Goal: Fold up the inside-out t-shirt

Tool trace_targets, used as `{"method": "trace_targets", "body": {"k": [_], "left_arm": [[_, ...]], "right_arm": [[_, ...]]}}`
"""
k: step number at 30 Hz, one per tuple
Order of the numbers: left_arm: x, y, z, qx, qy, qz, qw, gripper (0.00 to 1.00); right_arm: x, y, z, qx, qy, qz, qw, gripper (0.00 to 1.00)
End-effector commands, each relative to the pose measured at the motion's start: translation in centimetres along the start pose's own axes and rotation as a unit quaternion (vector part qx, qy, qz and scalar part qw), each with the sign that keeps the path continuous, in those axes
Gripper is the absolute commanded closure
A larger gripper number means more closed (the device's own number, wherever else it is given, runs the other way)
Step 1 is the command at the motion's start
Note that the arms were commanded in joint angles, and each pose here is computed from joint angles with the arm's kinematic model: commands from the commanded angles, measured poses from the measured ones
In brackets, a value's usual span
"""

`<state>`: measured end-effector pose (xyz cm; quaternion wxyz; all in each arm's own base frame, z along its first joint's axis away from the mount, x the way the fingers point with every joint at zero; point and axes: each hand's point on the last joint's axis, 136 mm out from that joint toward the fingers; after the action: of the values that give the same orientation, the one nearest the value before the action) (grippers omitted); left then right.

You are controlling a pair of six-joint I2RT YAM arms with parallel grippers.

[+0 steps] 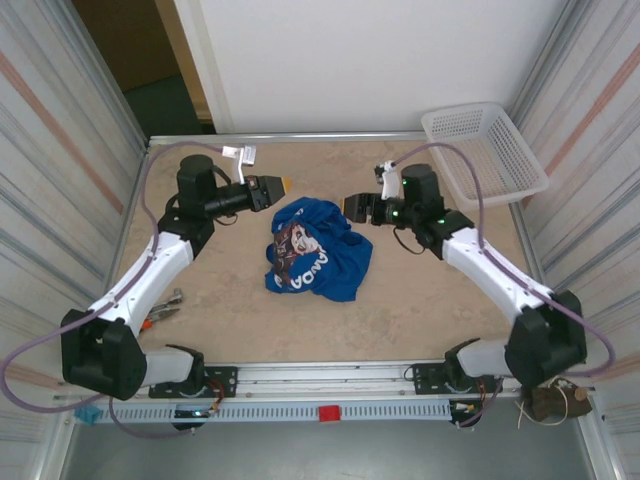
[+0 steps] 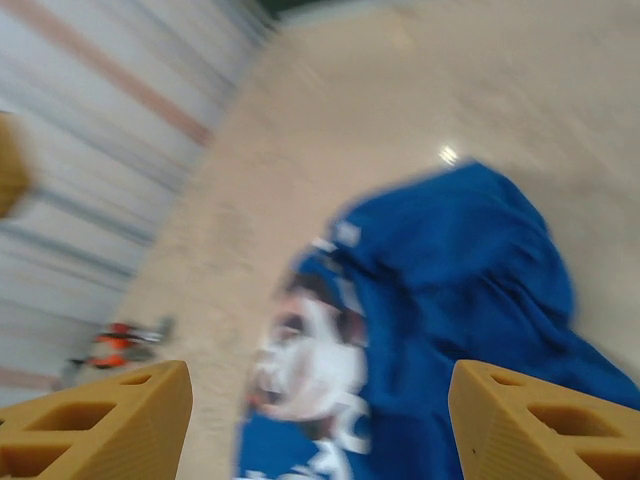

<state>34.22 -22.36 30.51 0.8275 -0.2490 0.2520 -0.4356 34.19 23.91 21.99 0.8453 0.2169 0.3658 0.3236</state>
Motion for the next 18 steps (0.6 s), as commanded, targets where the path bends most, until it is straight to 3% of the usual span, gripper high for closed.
{"method": "trace_targets", "body": {"k": [1,5,9,11,13,15,16,18], "left_arm": [[-0.8,5.0,-3.6,-0.035,0.032,0.118,0.992,0.55],[-1.2,9.2,-8.9,-0.075,0.074,0.204,0.973,0.45],[-0.7,11.0,-12.4,-0.099,0.092,0.224,0.965,0.41],[-0.1,11.2,-13.4,-0.100,0.099,0.224,0.964,0.39],[0.9,11.2,-13.8,-0.098,0.105,0.218,0.965,0.38],[2.1,11.4,-14.3,-0.101,0.117,0.213,0.965,0.37],[2.6,11.6,-14.5,-0.102,0.124,0.212,0.964,0.37],[3.7,12.5,-15.1,-0.111,0.134,0.216,0.961,0.37]], "right_arm": [[2.9,-4.8,-1.8,0.030,0.015,-0.075,0.997,0.33],[6.6,-5.4,-2.5,0.043,0.047,-0.065,0.996,0.33],[10.0,-5.5,-3.9,0.036,0.089,-0.073,0.993,0.34],[11.1,-5.9,-4.7,0.037,0.106,-0.074,0.991,0.40],[11.7,-6.1,-5.0,0.041,0.114,-0.073,0.990,0.55],[11.5,-6.1,-4.7,0.041,0.112,-0.073,0.990,0.87],[11.2,-5.8,-4.4,0.040,0.111,-0.069,0.991,0.97],[10.1,-5.2,-3.4,0.038,0.099,-0.060,0.993,1.00]]}}
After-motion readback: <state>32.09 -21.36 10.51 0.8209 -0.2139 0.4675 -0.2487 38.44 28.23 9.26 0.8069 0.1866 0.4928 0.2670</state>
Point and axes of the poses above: each hand's point on the last joint's axis, 136 mm out from that joint toward the fingers, its own x axis out along the fingers, its own y axis along the line the jaws close on, z = x × y, and after that the axes turned 2 degrees about x, right-handed
